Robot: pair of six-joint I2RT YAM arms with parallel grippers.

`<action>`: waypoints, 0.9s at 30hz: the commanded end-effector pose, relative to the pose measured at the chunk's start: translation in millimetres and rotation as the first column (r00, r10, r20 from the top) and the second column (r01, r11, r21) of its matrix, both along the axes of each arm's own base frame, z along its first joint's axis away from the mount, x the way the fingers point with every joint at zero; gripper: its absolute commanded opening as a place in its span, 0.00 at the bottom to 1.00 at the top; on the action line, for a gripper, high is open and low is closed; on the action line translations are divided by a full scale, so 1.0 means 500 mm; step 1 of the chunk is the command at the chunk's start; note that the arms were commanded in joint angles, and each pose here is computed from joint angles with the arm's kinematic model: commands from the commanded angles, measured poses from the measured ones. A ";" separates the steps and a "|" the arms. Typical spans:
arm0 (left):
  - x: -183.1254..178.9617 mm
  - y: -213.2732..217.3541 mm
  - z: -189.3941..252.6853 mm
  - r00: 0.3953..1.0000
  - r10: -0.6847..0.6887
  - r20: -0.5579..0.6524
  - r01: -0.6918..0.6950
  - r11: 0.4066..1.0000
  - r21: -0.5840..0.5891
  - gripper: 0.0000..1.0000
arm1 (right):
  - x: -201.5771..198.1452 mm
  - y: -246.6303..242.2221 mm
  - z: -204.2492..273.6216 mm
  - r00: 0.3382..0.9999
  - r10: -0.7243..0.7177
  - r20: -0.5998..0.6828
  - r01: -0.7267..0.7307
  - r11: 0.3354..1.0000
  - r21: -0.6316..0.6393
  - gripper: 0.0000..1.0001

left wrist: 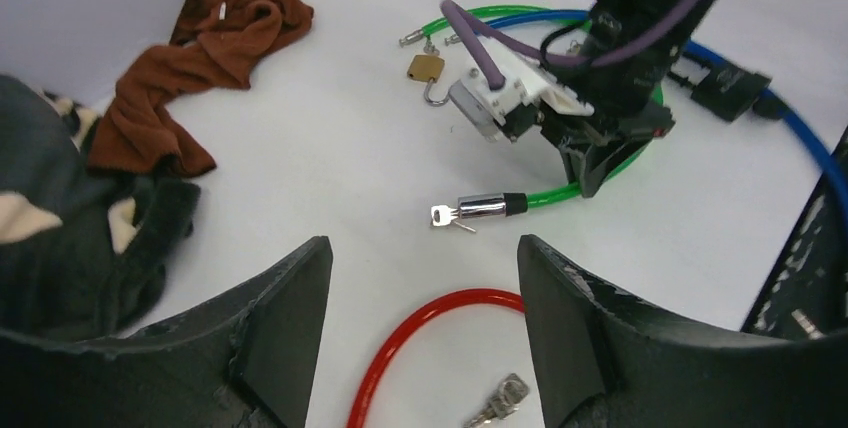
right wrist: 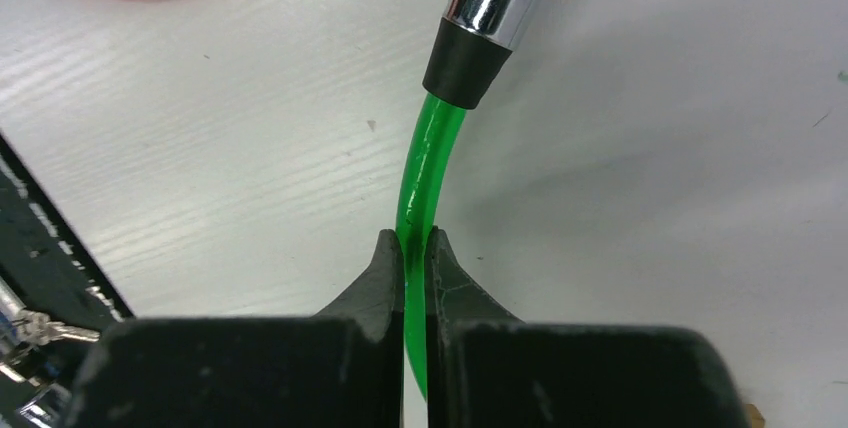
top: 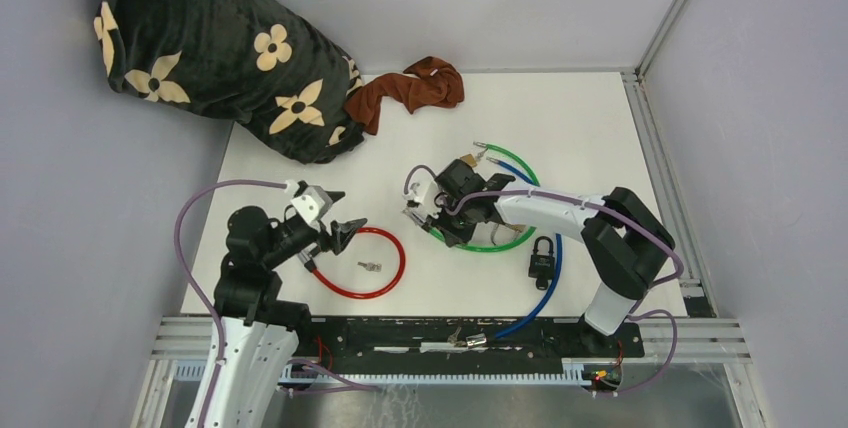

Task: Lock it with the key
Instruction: Pick up the lock from the center of the board.

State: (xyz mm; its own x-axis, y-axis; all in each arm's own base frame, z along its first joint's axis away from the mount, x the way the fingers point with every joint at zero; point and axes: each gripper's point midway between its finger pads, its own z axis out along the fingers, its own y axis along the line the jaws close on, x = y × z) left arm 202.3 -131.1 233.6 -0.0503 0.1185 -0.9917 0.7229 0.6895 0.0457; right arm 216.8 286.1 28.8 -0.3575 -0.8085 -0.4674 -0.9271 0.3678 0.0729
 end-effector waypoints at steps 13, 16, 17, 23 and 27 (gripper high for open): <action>-0.062 -0.172 -0.116 0.529 -0.802 0.277 0.310 0.487 0.817 0.87 | -0.037 0.137 0.252 0.973 0.221 -0.065 -0.187 0.922 0.340 0.00; -0.054 -0.211 -0.131 0.471 -0.829 0.303 0.269 0.462 0.845 0.88 | -0.032 0.145 0.272 0.974 0.221 -0.057 -0.188 0.916 0.353 0.00; -0.046 -0.216 -0.142 0.459 -0.834 0.305 0.245 0.449 0.859 0.87 | -0.034 0.147 0.278 0.973 0.225 -0.056 -0.190 0.913 0.361 0.00; 0.029 -0.236 -0.149 0.458 -0.791 0.407 0.055 0.482 0.874 0.81 | -0.051 0.144 0.297 0.969 0.240 -0.050 -0.201 0.894 0.400 0.00; 0.047 -0.231 -0.160 0.480 -0.776 0.409 0.019 0.475 0.880 0.75 | -0.064 0.137 0.302 0.965 0.257 -0.051 -0.214 0.884 0.415 0.00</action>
State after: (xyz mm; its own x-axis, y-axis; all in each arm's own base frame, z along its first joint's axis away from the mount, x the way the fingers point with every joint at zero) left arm 200.5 -239.6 121.6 0.8259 0.4875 -0.2833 0.4716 -0.3218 0.8210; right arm 194.6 348.4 145.1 -0.2974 -0.6950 -0.6546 -0.9485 0.1370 0.2855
